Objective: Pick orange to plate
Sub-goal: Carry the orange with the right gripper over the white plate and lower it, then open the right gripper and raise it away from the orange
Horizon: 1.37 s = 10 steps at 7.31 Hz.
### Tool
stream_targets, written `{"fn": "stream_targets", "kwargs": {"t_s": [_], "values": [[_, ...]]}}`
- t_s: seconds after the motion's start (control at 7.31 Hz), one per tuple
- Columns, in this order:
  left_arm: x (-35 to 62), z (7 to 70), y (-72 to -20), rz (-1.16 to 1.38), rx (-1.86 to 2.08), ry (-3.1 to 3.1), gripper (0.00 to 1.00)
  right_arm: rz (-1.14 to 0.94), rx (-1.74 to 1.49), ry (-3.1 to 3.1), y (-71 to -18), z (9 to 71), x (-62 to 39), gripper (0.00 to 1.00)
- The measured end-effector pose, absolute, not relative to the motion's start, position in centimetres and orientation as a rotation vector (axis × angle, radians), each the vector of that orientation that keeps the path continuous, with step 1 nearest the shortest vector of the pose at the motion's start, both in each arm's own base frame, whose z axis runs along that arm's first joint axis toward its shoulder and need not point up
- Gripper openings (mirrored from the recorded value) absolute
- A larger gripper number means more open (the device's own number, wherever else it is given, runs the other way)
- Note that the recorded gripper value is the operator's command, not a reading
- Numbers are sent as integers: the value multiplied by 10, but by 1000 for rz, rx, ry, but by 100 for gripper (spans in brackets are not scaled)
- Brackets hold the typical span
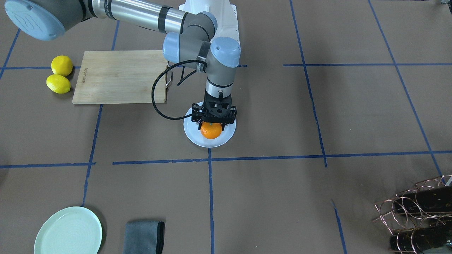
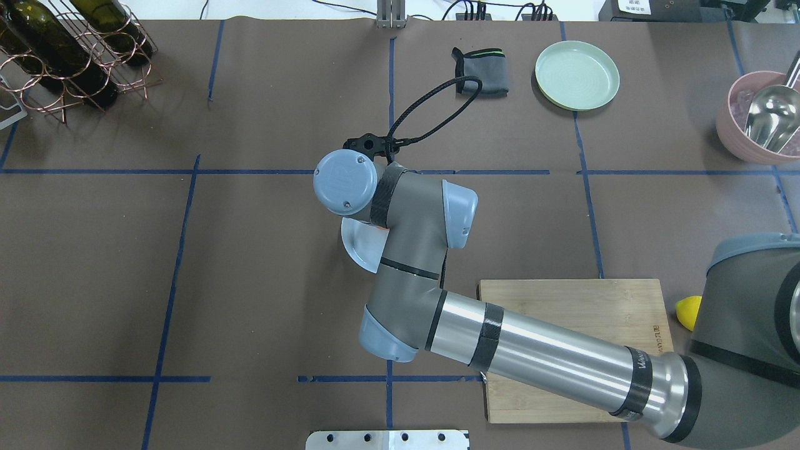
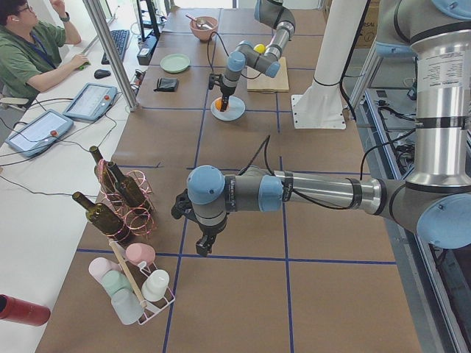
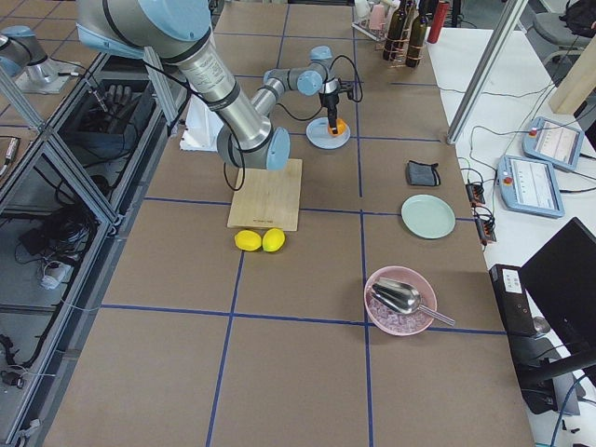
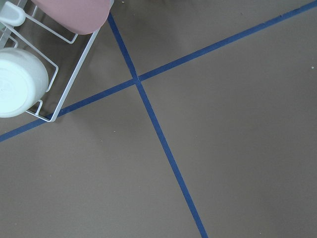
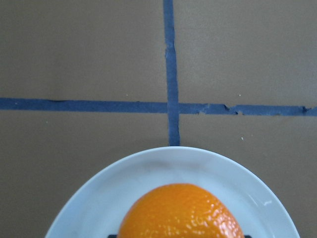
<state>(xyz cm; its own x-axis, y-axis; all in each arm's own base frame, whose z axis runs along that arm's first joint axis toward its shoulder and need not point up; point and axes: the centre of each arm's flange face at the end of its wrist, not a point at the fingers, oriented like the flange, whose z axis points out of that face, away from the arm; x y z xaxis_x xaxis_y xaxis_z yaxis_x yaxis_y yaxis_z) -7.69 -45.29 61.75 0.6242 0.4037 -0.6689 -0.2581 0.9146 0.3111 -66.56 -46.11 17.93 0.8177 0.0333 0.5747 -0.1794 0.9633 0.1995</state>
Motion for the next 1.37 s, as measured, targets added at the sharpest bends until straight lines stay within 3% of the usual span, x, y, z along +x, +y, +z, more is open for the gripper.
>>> {"fn": "stream_targets", "kwargs": {"t_s": [0.14, 0.27, 0.82, 1.09, 1.37], "values": [[-77, 617, -453, 383, 193, 813, 100, 110, 246, -586, -458, 183, -669, 85], [-77, 617, -453, 383, 194, 813, 100, 108, 241, -571, -456, 184, -670, 100], [-77, 617, -453, 385, 195, 813, 100, 99, 266, -615, -458, 152, -648, 100], [-77, 617, -453, 385, 196, 813, 100, 50, 272, -647, -500, 156, -587, 100], [-77, 623, -451, 379, 182, 815, 100, -97, 261, -679, -554, 214, -469, 100]]}}
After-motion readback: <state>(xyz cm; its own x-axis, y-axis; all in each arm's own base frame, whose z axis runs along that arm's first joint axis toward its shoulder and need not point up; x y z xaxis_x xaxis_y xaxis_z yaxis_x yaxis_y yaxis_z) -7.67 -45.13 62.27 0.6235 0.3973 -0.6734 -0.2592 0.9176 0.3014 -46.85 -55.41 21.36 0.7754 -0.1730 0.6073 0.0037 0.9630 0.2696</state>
